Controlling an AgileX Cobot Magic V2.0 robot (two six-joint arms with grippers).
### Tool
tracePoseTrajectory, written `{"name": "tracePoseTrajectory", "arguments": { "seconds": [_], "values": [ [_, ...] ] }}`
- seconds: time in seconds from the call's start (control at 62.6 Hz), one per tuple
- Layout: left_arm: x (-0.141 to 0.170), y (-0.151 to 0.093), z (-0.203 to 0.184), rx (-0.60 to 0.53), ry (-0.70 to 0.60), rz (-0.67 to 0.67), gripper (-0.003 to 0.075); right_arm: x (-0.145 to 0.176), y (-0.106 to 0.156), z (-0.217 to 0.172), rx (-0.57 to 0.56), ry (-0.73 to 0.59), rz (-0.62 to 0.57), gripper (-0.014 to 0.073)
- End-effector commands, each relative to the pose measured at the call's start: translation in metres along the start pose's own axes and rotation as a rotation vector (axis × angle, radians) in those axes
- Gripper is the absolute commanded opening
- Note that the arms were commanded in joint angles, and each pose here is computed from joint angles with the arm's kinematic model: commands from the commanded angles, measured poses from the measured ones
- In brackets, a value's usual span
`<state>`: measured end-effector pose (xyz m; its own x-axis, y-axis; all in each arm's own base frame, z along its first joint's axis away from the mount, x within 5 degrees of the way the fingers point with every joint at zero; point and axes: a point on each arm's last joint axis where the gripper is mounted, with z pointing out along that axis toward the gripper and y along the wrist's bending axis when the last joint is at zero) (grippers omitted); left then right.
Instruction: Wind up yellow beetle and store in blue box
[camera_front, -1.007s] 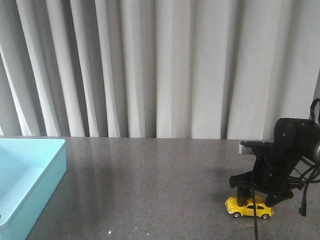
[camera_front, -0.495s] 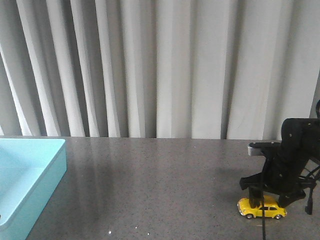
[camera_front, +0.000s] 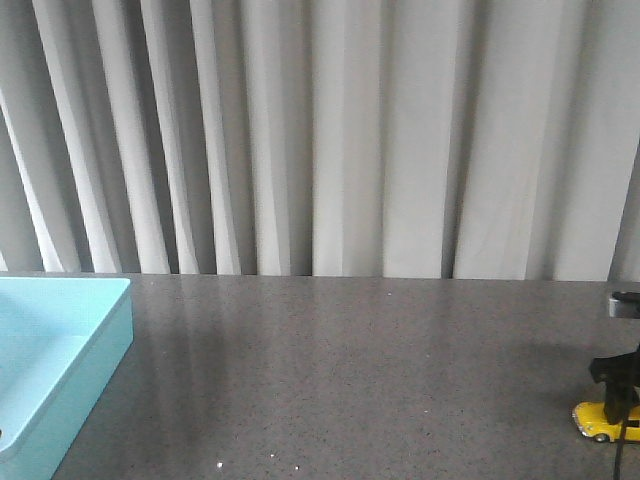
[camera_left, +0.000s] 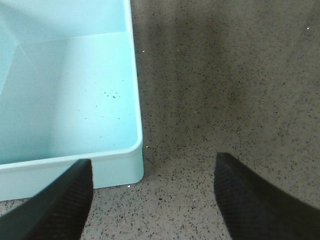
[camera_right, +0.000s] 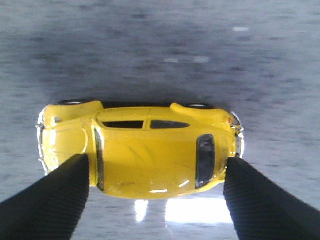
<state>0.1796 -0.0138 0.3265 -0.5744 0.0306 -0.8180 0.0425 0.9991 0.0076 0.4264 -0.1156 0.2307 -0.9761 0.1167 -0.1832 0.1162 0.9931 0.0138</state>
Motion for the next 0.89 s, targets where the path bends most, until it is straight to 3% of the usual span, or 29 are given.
{"name": "tracePoseTrajectory", "arguments": {
  "seconds": [0.0,0.256,0.495,0.767,0.879],
  "values": [
    [-0.015,0.0,-0.007,0.006,-0.098,-0.007,0.0504,0.001,-0.024,-0.023,0.062,-0.072,-0.019,0.054],
    [-0.015,0.0,-0.007,0.006,-0.098,-0.007,0.0504,0.002,-0.052,-0.026,0.065,-0.129,0.017,0.054],
    [-0.015,0.0,-0.007,0.006,-0.098,-0.007,0.0504,0.001,-0.048,-0.036,0.035,-0.176,-0.001,0.054],
    [-0.015,0.0,-0.007,0.006,-0.098,-0.007,0.0504,0.019,-0.024,-0.119,-0.069,-0.349,0.022,0.054],
    [-0.015,0.0,-0.007,0.006,-0.098,-0.007,0.0504,0.037,-0.004,-0.156,-0.041,-0.442,-0.032,0.054]
  ]
}}
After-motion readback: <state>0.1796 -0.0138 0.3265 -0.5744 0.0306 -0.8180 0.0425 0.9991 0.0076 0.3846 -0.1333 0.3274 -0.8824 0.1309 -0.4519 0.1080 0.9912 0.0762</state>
